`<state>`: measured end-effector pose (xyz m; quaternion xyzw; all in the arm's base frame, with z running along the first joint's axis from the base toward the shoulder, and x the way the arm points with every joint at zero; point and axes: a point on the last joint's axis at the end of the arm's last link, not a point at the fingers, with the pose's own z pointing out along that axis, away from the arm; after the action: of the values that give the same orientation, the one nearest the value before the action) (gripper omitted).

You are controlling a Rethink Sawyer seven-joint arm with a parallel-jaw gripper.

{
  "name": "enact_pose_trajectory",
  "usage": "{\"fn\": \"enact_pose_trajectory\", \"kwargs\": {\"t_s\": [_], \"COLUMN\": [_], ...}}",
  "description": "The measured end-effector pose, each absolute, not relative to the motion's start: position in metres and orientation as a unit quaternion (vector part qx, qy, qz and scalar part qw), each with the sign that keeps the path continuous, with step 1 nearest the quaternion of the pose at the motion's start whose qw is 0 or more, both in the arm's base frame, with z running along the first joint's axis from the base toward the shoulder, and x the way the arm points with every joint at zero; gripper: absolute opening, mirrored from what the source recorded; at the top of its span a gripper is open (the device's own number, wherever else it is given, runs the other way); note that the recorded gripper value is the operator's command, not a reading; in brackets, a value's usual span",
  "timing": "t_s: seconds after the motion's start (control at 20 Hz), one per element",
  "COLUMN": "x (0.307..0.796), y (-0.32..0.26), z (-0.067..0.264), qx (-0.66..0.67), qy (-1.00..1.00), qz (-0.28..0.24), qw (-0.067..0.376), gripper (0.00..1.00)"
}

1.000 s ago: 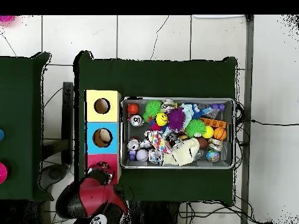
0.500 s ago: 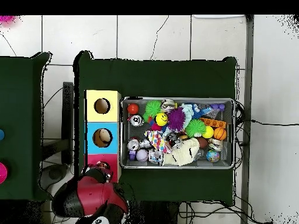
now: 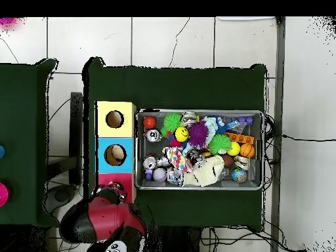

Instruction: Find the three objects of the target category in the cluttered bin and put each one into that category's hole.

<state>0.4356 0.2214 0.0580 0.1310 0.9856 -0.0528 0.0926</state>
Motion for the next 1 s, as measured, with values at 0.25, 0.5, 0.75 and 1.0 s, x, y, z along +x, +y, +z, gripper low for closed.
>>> {"fn": "enact_pose_trajectory", "kwargs": {"t_s": [0.25,0.5,0.75,1.0], "x": [0.4358,0.4364,0.4365,0.4366], "y": [0.2205,0.2195,0.2194,0.2193], "z": [0.057,0.0554,0.055,0.0549], "qx": [0.126,0.122,0.122,0.122], "qy": [0.987,0.988,0.988,0.988], "qz": [-0.049,-0.046,-0.045,-0.044], "qw": [0.09,0.088,0.087,0.086], "gripper": [1.0,1.0,1.0,1.0]}}
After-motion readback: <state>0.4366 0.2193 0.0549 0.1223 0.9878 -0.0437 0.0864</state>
